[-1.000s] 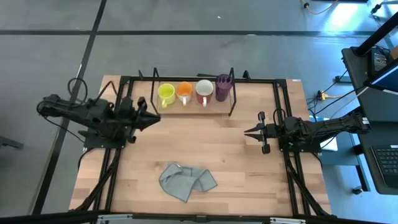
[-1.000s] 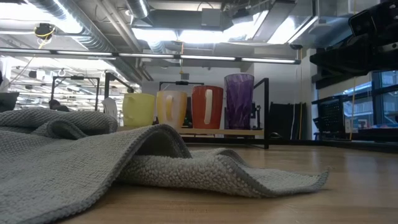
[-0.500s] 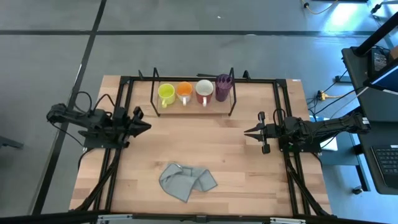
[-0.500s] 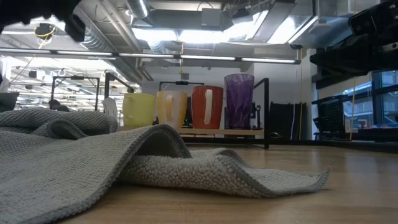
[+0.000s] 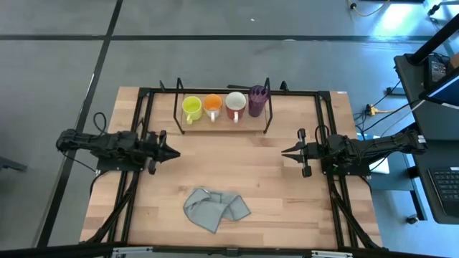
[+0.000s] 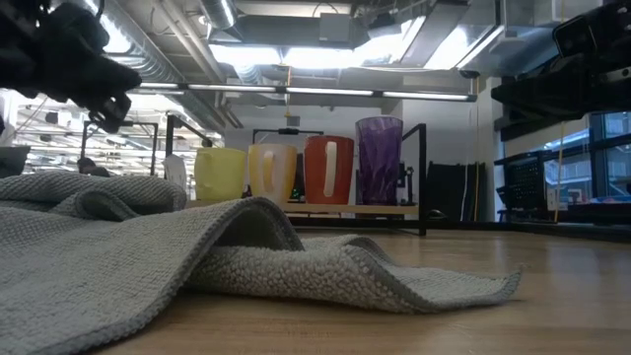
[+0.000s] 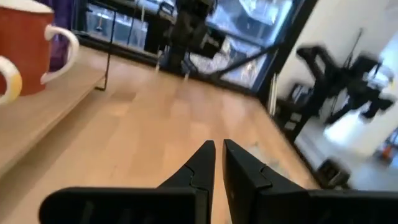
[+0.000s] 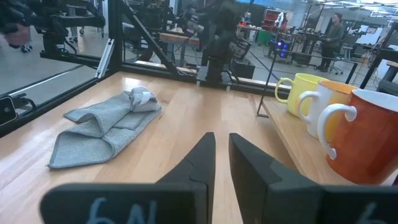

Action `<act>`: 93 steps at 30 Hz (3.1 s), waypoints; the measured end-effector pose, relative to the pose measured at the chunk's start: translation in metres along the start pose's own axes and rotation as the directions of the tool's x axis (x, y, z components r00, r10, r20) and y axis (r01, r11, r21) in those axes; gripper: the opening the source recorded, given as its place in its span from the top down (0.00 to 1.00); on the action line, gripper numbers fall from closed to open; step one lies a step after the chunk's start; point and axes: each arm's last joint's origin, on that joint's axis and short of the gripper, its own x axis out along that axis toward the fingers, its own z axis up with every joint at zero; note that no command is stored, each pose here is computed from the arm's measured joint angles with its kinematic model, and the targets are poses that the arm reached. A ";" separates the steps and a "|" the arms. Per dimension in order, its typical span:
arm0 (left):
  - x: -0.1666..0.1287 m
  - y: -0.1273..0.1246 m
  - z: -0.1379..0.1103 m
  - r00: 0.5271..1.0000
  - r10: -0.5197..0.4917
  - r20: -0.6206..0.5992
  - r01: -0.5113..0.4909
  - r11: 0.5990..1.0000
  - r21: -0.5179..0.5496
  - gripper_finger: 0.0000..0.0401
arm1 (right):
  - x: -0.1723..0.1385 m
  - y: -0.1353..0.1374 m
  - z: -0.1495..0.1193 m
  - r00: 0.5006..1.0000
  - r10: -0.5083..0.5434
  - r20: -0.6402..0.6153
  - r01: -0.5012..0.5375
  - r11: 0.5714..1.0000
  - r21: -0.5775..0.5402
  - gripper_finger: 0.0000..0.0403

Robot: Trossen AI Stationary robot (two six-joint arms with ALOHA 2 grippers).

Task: Stack small to large cups/mugs on shelf
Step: Return to Home Position

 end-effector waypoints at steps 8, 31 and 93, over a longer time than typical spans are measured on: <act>0.001 0.003 -0.003 0.993 0.046 -0.112 -0.024 0.981 0.195 0.94 | 0.000 0.000 0.000 1.000 0.000 0.000 0.000 1.000 0.000 0.88; 0.001 0.004 -0.003 0.993 0.060 -0.104 -0.034 0.972 0.233 0.94 | 0.000 0.000 0.000 1.000 0.000 0.000 0.000 1.000 0.000 0.88; 0.001 0.004 -0.003 0.993 0.060 -0.104 -0.034 0.972 0.233 0.94 | 0.000 0.000 0.000 1.000 0.000 0.000 0.000 1.000 0.000 0.88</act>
